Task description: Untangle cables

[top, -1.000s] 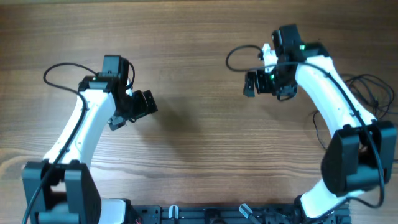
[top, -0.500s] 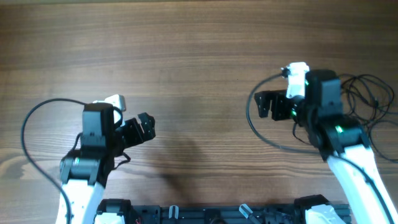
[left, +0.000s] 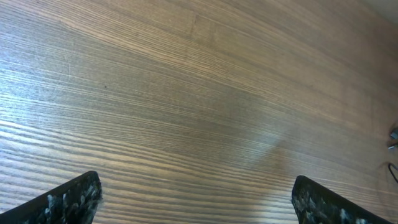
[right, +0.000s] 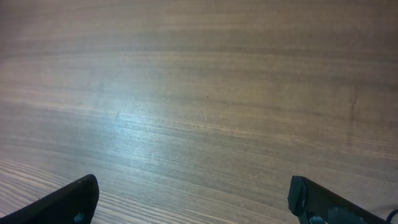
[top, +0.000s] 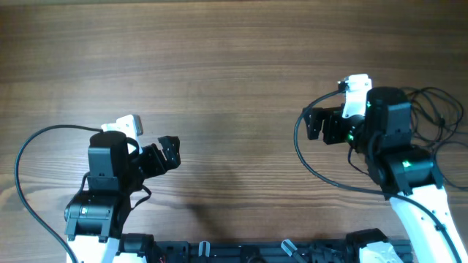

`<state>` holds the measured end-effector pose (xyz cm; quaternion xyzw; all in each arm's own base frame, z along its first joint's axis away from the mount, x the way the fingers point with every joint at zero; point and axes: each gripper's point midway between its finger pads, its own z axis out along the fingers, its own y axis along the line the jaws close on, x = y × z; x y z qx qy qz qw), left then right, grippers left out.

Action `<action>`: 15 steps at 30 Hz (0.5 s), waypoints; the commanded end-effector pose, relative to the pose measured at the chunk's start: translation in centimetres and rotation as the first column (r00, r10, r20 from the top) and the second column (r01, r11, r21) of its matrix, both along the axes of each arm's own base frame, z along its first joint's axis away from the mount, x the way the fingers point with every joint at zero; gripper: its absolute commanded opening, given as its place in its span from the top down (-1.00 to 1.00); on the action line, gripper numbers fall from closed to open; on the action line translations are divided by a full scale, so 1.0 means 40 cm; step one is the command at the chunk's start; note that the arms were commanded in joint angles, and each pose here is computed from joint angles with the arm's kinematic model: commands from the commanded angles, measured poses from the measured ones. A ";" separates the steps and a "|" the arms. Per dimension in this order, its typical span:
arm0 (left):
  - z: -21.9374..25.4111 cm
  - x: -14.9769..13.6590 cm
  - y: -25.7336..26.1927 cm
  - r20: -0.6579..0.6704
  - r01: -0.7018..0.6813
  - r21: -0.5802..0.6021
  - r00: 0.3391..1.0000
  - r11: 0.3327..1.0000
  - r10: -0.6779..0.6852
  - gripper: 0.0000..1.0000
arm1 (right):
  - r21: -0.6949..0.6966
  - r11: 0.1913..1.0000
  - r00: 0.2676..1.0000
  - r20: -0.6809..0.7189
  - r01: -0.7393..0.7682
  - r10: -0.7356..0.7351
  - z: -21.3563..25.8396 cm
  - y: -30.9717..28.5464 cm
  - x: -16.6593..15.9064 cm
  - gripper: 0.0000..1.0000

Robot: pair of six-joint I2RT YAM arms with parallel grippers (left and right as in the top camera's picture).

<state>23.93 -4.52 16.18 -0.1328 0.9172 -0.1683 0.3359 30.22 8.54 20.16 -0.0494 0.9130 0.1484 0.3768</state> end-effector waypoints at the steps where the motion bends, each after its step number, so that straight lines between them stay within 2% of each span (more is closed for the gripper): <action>1: -0.014 -0.001 0.002 -0.017 -0.010 0.003 1.000 1.000 0.010 -1.00 | -0.015 1.000 0.998 -0.064 0.025 -0.026 -0.052 -0.009 0.010 -1.00; 8: -0.022 0.001 0.002 -0.032 -0.010 0.004 0.999 1.000 0.010 -1.00 | -0.018 1.000 0.996 -0.082 0.024 -0.025 -0.066 -0.008 0.012 -1.00; 11: -0.022 0.001 0.002 -0.032 -0.010 0.004 0.999 1.000 0.010 -1.00 | -0.015 1.000 0.999 -0.036 0.024 -0.024 -0.032 -0.011 0.005 -1.00; 15: -0.022 0.001 0.002 -0.032 -0.010 0.004 0.999 1.000 0.010 -1.00 | -0.085 0.988 0.990 0.067 0.128 -0.123 0.024 -0.071 0.001 -1.00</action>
